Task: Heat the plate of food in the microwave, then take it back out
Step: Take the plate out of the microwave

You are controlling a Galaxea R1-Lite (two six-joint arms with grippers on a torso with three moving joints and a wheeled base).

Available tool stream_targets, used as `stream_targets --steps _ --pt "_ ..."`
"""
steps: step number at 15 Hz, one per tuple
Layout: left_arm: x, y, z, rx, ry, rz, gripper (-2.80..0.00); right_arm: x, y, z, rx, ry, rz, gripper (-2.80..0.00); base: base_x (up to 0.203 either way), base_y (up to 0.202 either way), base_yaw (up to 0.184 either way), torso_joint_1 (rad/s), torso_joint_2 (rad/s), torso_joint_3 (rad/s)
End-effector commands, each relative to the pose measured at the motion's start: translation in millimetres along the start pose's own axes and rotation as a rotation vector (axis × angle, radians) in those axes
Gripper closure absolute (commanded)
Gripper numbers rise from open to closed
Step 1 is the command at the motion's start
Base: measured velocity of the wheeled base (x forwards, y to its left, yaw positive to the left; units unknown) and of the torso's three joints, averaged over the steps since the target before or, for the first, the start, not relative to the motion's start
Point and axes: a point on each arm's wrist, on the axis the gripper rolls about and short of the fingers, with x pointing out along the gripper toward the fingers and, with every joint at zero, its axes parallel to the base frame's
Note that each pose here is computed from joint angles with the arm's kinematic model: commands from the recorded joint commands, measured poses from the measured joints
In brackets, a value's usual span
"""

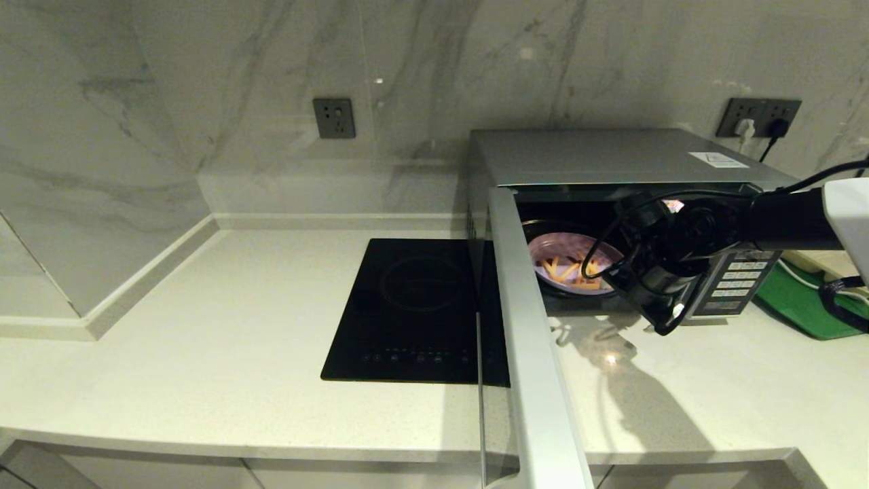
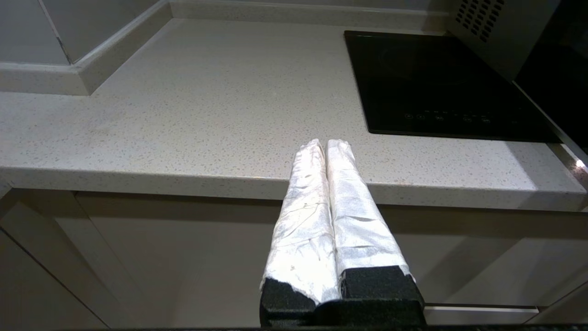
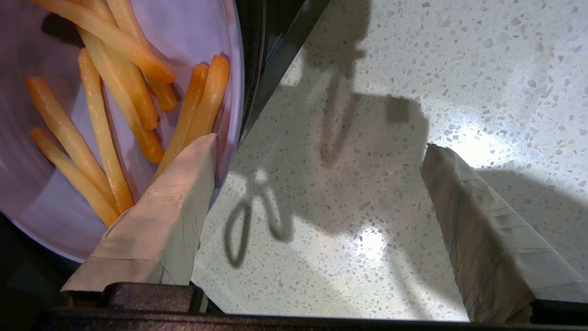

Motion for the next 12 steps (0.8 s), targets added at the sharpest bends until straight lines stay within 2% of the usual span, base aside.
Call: stream_targets --steps 1,2,12 --pt "0.0 0.0 0.0 -0.001 -0.001 0.001 0.0 2.9 -0.6 -1.4 0.003 0.003 -0.01 -2.8 0.0 0.0 0.0 0.0 0.0 0.0" --pt "0.0 0.0 0.0 -0.001 -0.001 0.001 0.0 2.2 -0.3 -1.1 0.004 0.002 -0.008 0.0 0.0 0.0 0.0 0.0 0.0 0.0" --pt "0.0 0.0 0.0 -0.001 -0.001 0.001 0.0 -3.7 6.2 4.9 0.017 -0.022 0.024 0.0 0.0 0.0 0.0 0.0 0.0 0.0"
